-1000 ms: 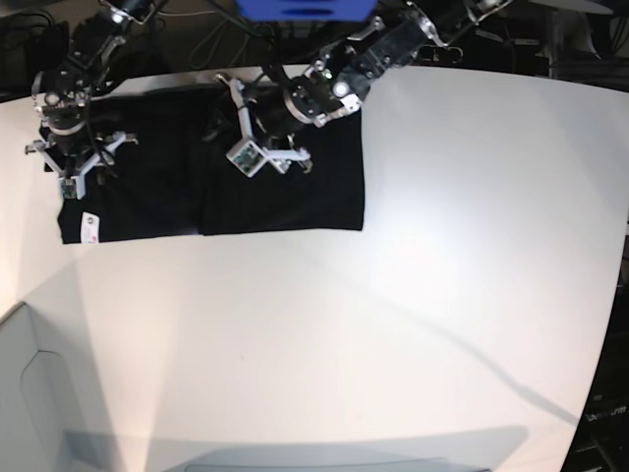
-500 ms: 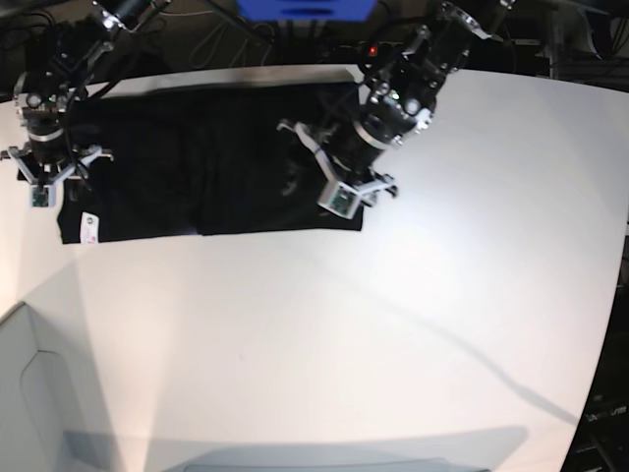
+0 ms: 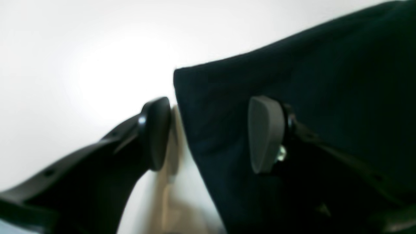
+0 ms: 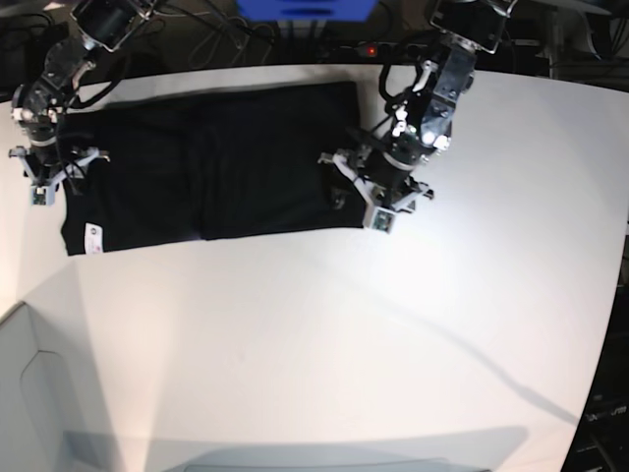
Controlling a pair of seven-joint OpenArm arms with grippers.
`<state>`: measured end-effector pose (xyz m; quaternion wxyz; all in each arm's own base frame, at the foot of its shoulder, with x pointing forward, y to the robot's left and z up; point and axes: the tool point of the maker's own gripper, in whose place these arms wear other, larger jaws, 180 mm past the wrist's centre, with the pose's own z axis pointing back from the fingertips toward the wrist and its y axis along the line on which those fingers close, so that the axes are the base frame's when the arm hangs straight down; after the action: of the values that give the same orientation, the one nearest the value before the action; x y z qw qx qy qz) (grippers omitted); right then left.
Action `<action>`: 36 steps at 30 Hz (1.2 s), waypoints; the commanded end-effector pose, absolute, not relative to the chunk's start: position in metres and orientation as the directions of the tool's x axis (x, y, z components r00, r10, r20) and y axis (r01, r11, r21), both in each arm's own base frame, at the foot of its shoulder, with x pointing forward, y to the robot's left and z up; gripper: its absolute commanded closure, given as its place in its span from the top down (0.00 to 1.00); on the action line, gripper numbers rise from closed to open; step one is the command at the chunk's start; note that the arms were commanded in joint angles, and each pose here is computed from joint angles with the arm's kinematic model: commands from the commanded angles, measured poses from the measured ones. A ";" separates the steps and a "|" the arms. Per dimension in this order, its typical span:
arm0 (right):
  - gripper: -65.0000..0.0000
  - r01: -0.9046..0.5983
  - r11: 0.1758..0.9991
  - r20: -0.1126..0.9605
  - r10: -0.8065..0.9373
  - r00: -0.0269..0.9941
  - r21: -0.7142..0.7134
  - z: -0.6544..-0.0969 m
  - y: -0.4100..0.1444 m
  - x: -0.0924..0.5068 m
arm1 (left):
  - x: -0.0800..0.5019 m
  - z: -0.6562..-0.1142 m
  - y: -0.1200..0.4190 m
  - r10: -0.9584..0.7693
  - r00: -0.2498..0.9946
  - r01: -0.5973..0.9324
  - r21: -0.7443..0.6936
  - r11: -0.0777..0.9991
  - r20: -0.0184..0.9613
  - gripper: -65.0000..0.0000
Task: Fold the T-shirt properly
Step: 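Press the folded end flat with the left gripper and release it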
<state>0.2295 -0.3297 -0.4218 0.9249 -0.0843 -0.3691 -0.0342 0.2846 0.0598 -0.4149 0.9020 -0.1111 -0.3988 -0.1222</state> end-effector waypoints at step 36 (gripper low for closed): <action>0.00 0.129 0.976 0.814 0.071 0.577 -0.177 -0.331 -0.314 0.256 | 0.282 -0.363 0.103 -0.041 0.572 0.201 -0.091 0.975 0.819 0.56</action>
<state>0.2490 -0.3111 -0.3454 0.8936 -0.1026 -0.4362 -0.0246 0.2788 0.1021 -0.3713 0.8898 -0.0866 -0.4431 -0.0667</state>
